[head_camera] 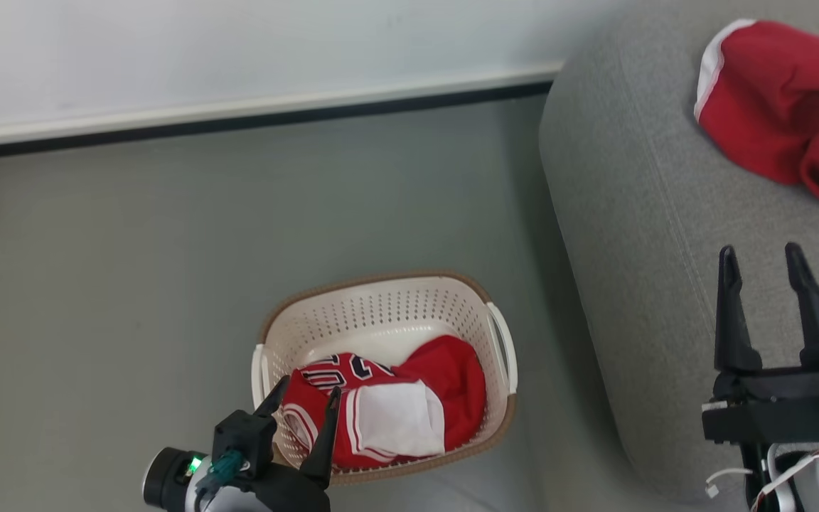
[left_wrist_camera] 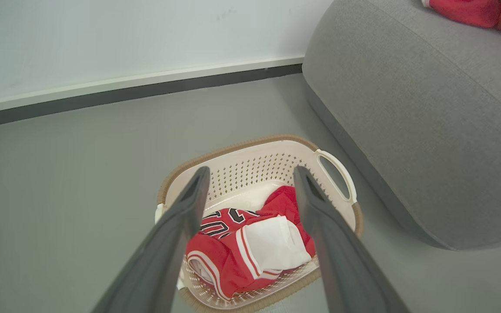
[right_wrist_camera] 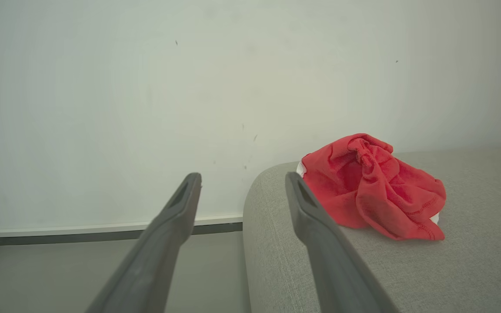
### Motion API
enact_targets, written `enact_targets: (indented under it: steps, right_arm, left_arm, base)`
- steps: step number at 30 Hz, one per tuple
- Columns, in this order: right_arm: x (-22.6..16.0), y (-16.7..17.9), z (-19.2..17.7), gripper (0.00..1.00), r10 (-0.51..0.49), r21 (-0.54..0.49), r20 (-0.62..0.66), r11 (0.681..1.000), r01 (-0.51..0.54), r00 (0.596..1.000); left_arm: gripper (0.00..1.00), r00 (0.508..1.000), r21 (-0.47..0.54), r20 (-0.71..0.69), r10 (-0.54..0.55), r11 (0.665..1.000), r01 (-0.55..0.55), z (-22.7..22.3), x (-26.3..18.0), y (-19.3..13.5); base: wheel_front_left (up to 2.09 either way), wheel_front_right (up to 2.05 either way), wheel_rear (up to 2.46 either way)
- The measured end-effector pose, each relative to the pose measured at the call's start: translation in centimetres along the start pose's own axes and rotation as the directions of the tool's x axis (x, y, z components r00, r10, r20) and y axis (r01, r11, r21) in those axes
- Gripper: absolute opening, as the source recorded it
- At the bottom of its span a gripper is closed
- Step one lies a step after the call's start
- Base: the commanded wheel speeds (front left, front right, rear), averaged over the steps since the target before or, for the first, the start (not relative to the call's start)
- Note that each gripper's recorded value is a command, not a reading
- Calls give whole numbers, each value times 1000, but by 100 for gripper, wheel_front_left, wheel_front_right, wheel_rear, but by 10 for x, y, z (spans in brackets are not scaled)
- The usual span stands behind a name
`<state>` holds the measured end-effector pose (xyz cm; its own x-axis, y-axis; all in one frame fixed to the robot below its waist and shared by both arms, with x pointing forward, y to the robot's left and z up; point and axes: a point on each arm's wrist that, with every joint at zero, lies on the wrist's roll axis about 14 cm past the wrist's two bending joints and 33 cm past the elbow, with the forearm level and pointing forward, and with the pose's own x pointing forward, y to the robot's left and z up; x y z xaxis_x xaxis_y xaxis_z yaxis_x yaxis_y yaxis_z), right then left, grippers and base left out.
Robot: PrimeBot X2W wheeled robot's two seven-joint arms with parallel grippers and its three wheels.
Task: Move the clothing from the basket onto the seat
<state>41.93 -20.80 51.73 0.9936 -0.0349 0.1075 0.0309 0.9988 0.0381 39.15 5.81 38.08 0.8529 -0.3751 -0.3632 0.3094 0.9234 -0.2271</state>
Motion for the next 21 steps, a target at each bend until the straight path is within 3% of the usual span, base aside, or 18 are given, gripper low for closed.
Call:
enact_targets:
  steps: [13, 21]
  right_arm:
    - [35, -13, -13, 100, -23, -37, 6, 999, 24, 1000]
    - [49, -20, -41, 100, -41, -54, -41, 998, 38, 998]
  left_arm:
    - [100, 964, 70, -251, -91, 991, 112, -68, 48, -13]
    - [100, 929, 77, -342, -138, 982, 175, -101, 81, -22]
  base:
    - [0, 0, 0]
    - [0, 0, 0]
